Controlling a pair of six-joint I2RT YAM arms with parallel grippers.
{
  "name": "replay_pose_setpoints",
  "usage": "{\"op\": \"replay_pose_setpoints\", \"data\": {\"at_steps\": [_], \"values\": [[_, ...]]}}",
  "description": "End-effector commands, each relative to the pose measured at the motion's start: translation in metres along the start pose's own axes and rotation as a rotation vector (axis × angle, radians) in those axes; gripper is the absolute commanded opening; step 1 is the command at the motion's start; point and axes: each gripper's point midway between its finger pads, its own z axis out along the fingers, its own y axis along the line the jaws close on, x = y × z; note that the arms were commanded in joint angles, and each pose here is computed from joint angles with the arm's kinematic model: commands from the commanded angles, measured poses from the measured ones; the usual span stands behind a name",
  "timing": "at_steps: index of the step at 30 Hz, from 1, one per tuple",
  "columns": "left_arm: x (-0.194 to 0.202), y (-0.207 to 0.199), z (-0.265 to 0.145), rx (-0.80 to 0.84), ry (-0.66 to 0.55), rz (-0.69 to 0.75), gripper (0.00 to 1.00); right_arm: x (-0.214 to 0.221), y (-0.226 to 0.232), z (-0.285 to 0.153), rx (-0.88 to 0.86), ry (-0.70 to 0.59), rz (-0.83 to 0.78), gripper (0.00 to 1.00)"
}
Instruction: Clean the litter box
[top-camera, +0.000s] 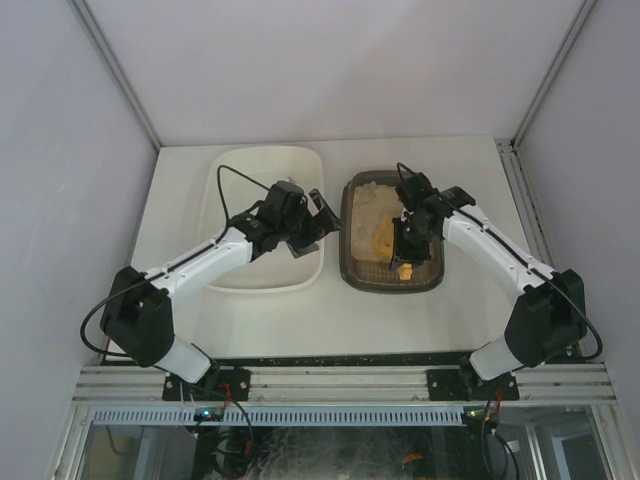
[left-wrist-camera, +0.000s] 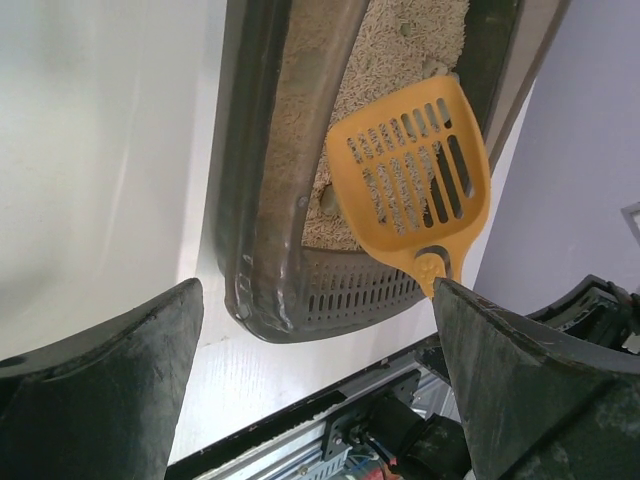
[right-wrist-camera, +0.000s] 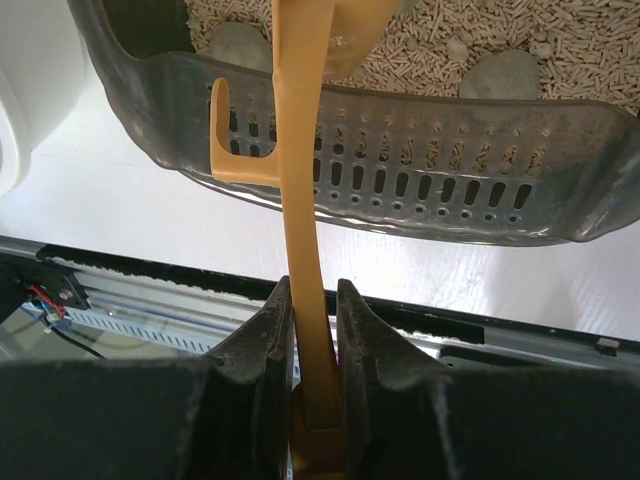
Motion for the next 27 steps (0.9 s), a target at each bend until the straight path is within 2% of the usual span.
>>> {"op": "replay_pose_setpoints", "data": {"at_steps": [1, 18, 27], "values": [[-0.01, -0.02, -0.014, 0.076, -0.042, -0.009, 1.0, -0.01, 0.002, -0.003, -0.002, -0.016, -0.041, 0.0], [-0.062, -0.01, -0.051, 0.175, -0.197, -0.031, 1.0, -0.061, 0.043, 0.046, -0.187, -0.007, -0.05, 0.0], [-0.097, -0.02, -0.074, 0.187, -0.279, 0.067, 1.0, -0.073, 0.065, 0.053, -0.398, 0.008, -0.007, 0.0]]}}
